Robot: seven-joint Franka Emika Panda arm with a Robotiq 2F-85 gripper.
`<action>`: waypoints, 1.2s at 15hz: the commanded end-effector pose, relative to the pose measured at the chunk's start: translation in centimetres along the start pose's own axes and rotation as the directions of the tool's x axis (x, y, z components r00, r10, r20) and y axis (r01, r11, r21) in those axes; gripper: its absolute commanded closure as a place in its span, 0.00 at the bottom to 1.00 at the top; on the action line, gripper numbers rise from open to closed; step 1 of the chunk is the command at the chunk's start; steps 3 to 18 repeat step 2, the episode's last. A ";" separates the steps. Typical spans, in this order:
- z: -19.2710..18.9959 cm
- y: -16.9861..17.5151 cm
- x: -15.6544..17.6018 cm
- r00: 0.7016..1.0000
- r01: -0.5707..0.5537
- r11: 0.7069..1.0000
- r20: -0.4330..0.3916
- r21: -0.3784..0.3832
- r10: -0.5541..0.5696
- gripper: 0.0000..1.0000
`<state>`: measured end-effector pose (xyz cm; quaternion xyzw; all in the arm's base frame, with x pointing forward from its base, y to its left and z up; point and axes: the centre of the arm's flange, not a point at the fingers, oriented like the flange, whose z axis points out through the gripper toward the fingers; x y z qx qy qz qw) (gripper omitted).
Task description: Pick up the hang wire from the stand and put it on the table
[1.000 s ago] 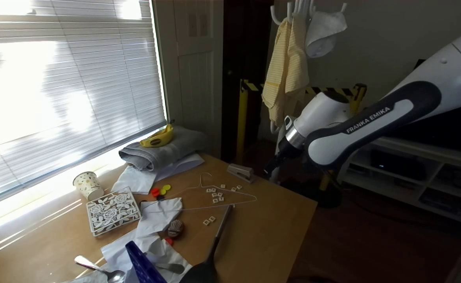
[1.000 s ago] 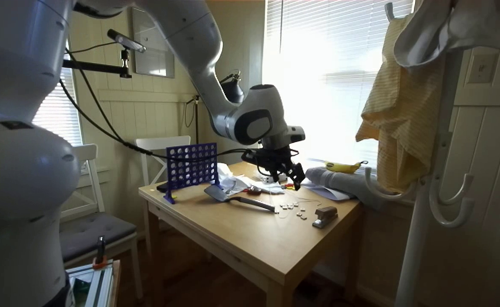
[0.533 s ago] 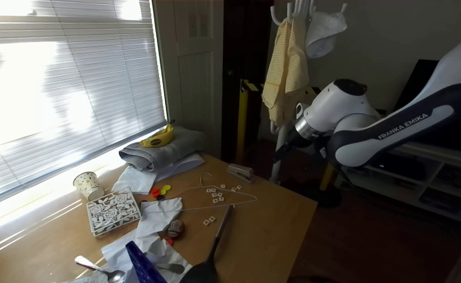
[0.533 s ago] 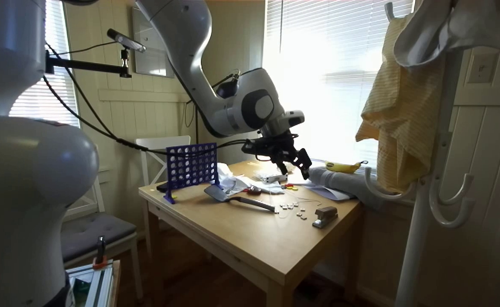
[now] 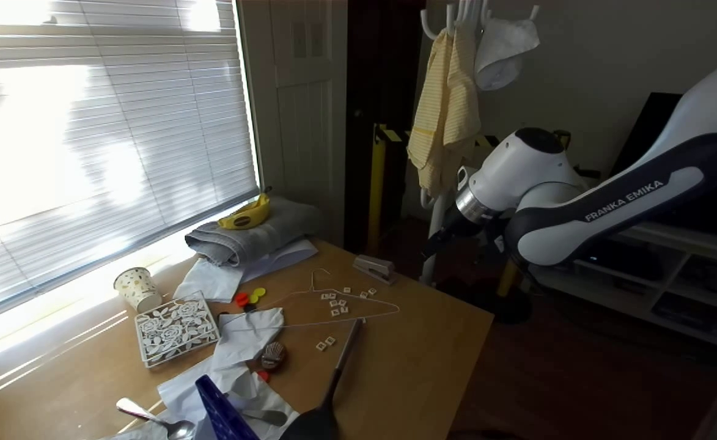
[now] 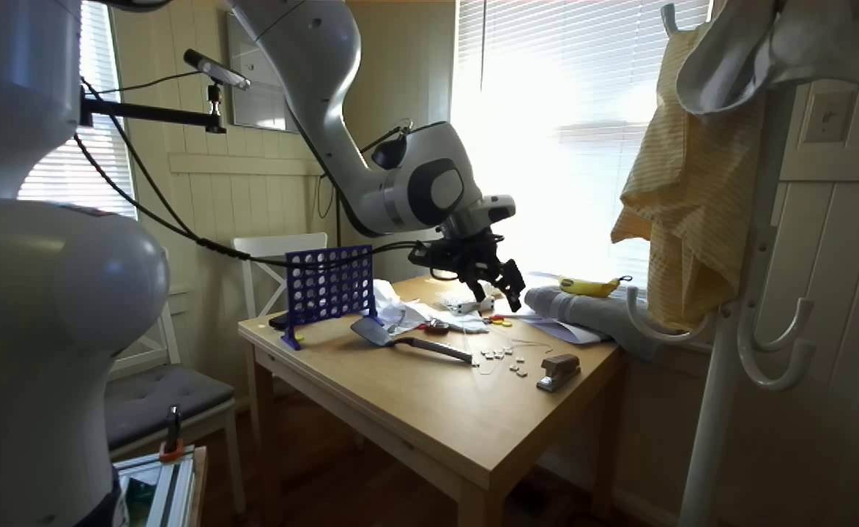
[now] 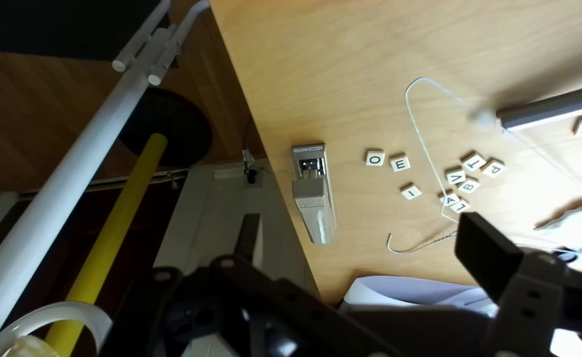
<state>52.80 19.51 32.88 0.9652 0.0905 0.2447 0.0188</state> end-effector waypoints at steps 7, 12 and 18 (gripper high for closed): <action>0.4 -0.2 -0.3 1.000 0.002 1.000 0.008 -0.005 -0.002 0.00; 0.4 -0.2 -0.3 1.000 0.002 1.000 0.008 -0.005 -0.002 0.00; 0.4 -0.2 -0.3 1.000 0.002 1.000 0.008 -0.005 -0.002 0.00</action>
